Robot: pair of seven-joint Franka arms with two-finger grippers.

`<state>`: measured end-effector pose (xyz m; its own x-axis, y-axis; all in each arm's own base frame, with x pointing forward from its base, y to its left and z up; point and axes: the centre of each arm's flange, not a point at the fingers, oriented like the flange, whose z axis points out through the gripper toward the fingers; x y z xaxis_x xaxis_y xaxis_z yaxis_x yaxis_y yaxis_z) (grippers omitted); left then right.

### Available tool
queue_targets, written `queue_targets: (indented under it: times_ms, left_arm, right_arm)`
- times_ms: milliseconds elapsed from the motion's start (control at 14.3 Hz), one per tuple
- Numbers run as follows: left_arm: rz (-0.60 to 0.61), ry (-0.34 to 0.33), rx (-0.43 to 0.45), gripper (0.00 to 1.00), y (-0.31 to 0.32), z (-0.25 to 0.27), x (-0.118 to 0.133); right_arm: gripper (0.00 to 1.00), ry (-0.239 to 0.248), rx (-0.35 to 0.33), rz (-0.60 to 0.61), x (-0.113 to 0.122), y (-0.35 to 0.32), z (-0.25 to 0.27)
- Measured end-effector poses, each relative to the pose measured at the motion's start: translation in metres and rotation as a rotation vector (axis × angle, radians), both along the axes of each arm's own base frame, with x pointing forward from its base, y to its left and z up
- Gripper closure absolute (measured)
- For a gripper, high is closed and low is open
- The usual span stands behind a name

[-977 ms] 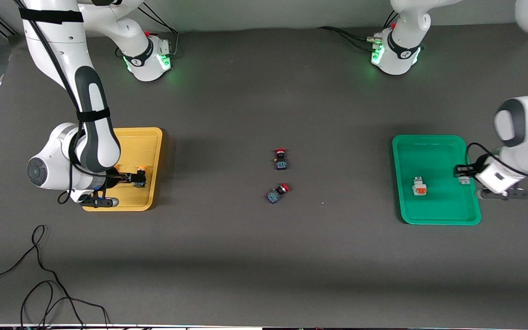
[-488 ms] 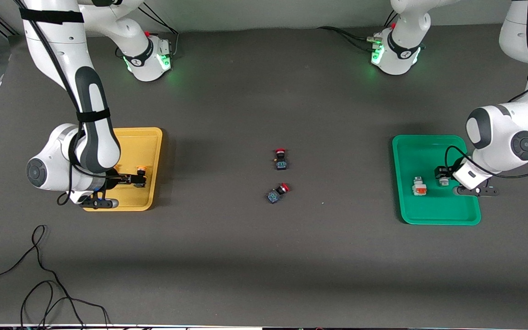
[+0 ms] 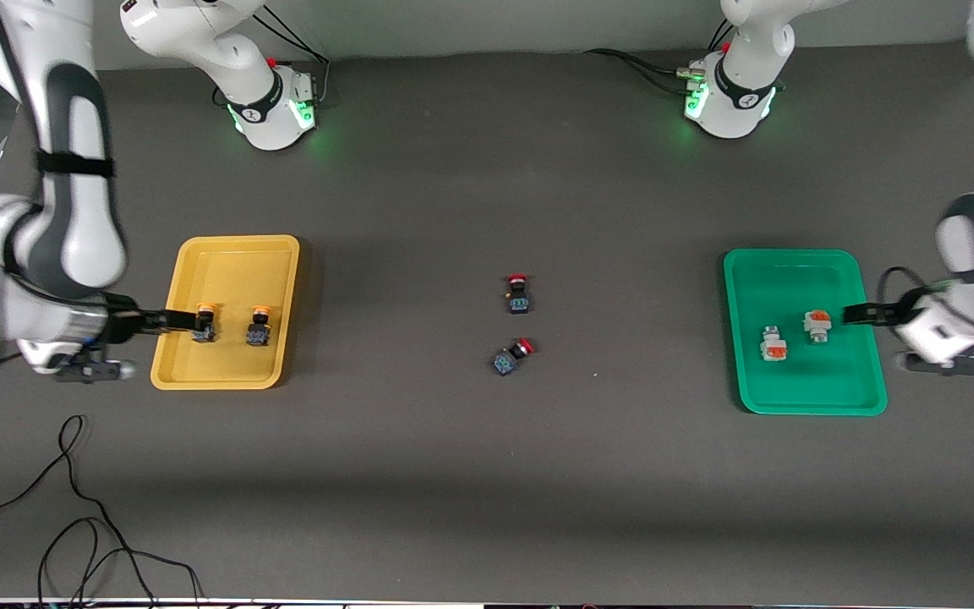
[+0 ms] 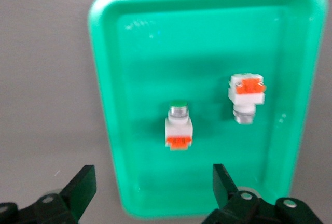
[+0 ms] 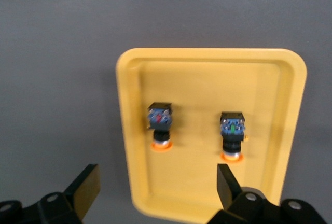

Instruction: Place green and yellow buttons in trays

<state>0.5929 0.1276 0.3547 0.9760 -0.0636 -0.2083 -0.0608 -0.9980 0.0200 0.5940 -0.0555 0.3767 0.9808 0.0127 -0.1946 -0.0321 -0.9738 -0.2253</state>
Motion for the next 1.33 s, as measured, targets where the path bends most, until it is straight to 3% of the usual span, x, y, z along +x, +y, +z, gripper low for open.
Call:
queue_targets:
  times_ms: [349,628,1047,1326]
  left_arm:
    - [0.008,0.029,-0.006,0.00,-0.004,0.140,-0.001]
    - [-0.031,-0.029,-0.022,0.00,-0.039,0.203,-0.020]
    - [-0.056,-0.077,0.006,0.00,-0.142,0.238,-0.041]
    - [-0.040,-0.088,0.016,0.00,-0.163,0.244,-0.045]
  right_arm:
    - [0.00,0.019,0.008,0.055,0.012,0.012,0.075]
    - [0.00,-0.005,-0.008,0.093,0.016,0.017,0.136]
    - [0.00,-0.025,-0.061,0.120,0.013,0.031,0.181]
    - [0.00,-0.008,-0.113,0.109,0.003,0.066,0.194]
